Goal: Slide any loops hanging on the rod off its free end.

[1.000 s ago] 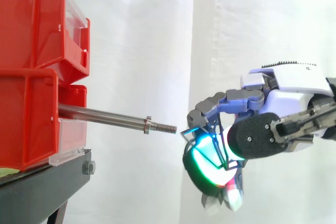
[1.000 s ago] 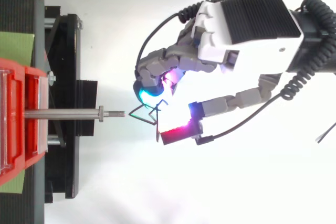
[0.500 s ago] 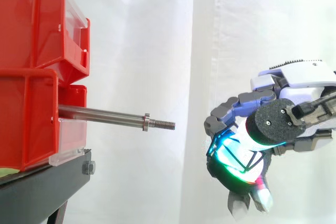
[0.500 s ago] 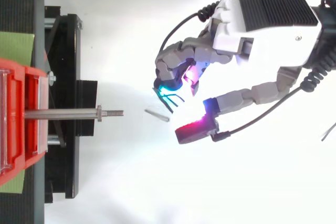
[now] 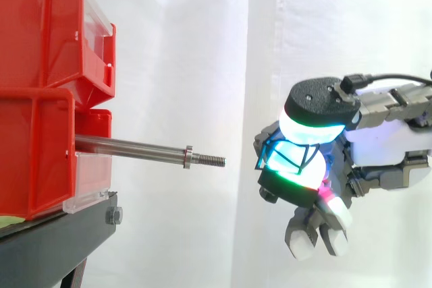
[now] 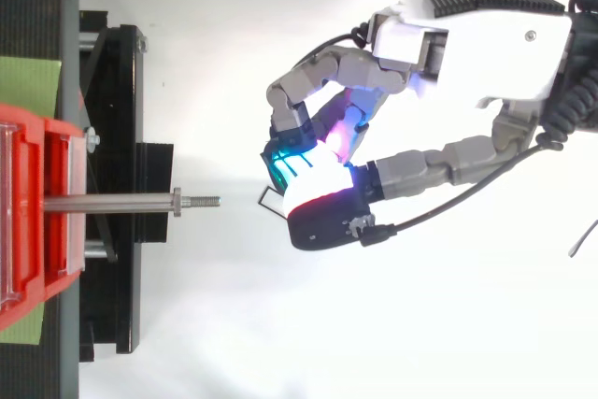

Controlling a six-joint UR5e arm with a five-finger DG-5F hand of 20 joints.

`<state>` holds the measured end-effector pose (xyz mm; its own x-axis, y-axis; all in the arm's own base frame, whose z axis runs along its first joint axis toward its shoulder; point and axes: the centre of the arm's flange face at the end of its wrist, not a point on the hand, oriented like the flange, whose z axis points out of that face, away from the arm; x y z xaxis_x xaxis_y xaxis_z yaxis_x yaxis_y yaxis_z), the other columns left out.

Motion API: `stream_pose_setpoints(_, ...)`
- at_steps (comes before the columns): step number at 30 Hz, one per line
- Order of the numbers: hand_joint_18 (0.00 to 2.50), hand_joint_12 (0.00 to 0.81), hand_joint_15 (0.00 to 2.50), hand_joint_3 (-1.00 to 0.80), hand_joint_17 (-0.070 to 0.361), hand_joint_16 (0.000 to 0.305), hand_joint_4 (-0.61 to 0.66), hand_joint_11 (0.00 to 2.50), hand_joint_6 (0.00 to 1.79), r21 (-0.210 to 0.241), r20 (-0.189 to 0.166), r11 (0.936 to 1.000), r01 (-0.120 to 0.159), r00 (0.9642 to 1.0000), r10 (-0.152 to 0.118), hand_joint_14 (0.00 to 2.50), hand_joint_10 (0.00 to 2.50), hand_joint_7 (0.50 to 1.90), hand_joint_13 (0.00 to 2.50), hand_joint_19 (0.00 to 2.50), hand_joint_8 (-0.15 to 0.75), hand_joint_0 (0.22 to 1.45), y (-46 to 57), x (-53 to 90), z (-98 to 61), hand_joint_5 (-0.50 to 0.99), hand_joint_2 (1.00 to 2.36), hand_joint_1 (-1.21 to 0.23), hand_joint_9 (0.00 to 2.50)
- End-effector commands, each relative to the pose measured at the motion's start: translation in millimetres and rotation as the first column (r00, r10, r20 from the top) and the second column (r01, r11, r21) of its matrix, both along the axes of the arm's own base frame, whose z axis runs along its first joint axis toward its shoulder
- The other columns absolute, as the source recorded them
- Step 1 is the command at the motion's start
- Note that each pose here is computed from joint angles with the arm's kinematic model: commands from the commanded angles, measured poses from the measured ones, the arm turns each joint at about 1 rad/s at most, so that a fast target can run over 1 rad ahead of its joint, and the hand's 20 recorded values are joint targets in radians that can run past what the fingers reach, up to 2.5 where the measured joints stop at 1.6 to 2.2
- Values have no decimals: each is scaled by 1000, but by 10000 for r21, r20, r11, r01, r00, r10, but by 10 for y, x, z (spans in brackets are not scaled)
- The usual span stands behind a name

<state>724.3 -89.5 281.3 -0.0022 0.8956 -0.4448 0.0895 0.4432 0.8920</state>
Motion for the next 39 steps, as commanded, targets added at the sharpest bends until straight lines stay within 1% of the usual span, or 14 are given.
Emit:
stream_pose_setpoints(1,937,383,290,-234,139,62,156,571,905,23,-177,10000,-20,9998,20,10,13,1293,908,488,375,618,22,7,62,-173,1018,-710,1138)
stream_pose_setpoints(6,922,386,294,-330,141,63,193,560,894,24,-146,10000,-66,9999,66,10,13,1325,908,505,375,594,66,19,55,-158,1013,-597,1181)
stream_pose_setpoints(11,892,393,303,-230,142,63,188,554,889,32,-55,9999,-112,9999,112,10,13,1358,902,521,378,574,91,35,54,-143,1018,-567,1210)
stream_pose_setpoints(14,933,420,281,-168,156,69,170,513,886,29,113,9999,-145,9998,144,9,12,1300,919,502,403,573,125,57,69,-131,1016,-546,1241)
stream_pose_setpoints(19,978,447,264,-95,170,75,149,486,866,32,144,9998,-175,9997,175,8,11,1246,939,472,431,570,147,63,72,-120,1009,-514,1264)
stream_pose_setpoints(21,1007,460,259,-30,176,78,149,490,857,34,174,9998,-175,9997,175,8,10,1234,952,448,445,569,148,66,75,-119,1006,-567,1274)
stream_pose_setpoints(23,1025,465,249,108,181,80,184,488,877,21,266,9999,-100,9996,100,7,10,1321,943,424,447,580,151,76,84,-136,1001,-670,1215)
stream_pose_setpoints(25,1013,462,253,123,179,80,182,519,900,9,342,10000,-40,9994,39,8,10,1287,931,421,441,580,155,85,91,-157,1097,-728,1189)
stream_pose_setpoints(27,1000,453,258,136,175,78,181,511,909,-33,417,10000,35,9991,-34,9,12,1242,922,427,423,600,148,93,98,-168,1087,-774,1161)
stream_pose_setpoints(30,983,438,260,102,169,75,158,531,916,-137,489,9998,139,9987,-132,8,10,1186,910,426,397,637,158,102,105,-182,1003,-813,1147)
stream_pose_setpoints(31,913,405,276,-32,149,66,148,545,914,-138,489,9998,170,9987,-163,9,12,1218,875,447,371,612,155,102,105,-193,1019,-840,1120)
stream_pose_setpoints(33,885,386,280,-148,139,62,135,566,912,-183,503,9996,199,9986,-190,10,13,1235,857,465,348,616,152,104,107,-195,1019,-851,1103)
stream_pose_setpoints(37,895,381,277,-355,134,60,155,563,883,-309,498,9991,287,9984,-272,9,13,1320,876,459,351,606,162,105,107,-151,1012,-764,1179)
stream_pose_setpoints(39,901,377,276,-352,134,60,150,536,873,-309,499,9991,302,9983,-287,10,15,1331,879,463,354,589,161,105,107,-138,1012,-729,1207)
